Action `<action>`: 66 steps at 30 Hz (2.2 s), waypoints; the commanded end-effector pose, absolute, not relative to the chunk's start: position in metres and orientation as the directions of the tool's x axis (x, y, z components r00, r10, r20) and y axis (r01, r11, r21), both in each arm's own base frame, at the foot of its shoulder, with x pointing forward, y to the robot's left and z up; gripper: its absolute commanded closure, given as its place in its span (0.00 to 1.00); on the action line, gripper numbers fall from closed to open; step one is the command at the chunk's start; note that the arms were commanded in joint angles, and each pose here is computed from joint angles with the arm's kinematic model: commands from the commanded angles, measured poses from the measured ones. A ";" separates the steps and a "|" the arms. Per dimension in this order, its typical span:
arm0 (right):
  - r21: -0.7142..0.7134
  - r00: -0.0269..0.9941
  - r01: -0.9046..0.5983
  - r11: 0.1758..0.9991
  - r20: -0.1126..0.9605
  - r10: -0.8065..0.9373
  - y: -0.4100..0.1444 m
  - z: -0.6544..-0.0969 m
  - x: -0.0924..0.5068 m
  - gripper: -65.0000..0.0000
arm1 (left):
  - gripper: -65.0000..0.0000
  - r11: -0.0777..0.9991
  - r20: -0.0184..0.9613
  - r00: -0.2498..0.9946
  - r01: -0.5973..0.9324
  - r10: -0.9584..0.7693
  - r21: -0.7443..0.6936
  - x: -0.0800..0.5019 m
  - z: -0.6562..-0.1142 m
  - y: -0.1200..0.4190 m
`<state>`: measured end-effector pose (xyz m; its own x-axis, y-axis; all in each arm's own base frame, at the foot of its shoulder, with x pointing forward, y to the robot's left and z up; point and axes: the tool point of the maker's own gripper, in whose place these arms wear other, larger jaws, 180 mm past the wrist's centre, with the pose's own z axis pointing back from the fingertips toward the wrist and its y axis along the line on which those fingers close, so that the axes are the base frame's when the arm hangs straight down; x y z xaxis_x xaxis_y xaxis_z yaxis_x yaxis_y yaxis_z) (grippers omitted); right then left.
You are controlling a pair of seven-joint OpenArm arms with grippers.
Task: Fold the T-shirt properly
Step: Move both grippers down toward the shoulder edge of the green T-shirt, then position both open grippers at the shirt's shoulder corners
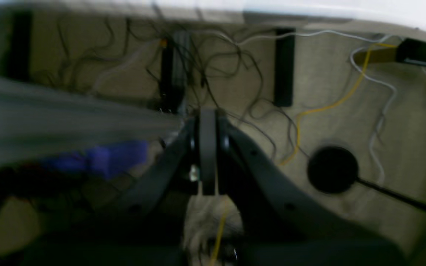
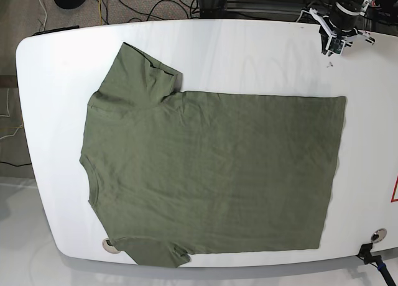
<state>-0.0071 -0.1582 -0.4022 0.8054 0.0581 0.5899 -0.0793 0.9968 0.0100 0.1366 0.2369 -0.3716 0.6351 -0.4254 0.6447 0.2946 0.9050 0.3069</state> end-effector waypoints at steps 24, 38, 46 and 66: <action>0.140 0.499 -0.085 0.986 0.863 -0.080 -0.141 -0.352 0.125 1.00 | 0.93 0.918 0.743 0.541 0.272 -0.394 0.289 0.155 -0.350 0.229; 0.066 0.490 -0.086 0.994 0.872 -0.015 -0.172 -0.350 0.184 0.99 | 0.87 0.944 0.841 0.446 0.258 -0.307 0.208 0.196 -0.328 0.216; 0.098 0.527 -0.058 0.993 0.848 -0.053 -0.185 -0.351 0.192 0.81 | 0.50 0.968 0.877 0.415 0.163 -0.243 0.191 0.218 -0.313 0.229; 0.391 0.698 0.103 0.914 0.627 -0.347 -0.229 -0.393 0.144 0.47 | 0.50 0.992 0.855 0.505 -0.019 0.118 -0.126 0.239 -0.316 0.324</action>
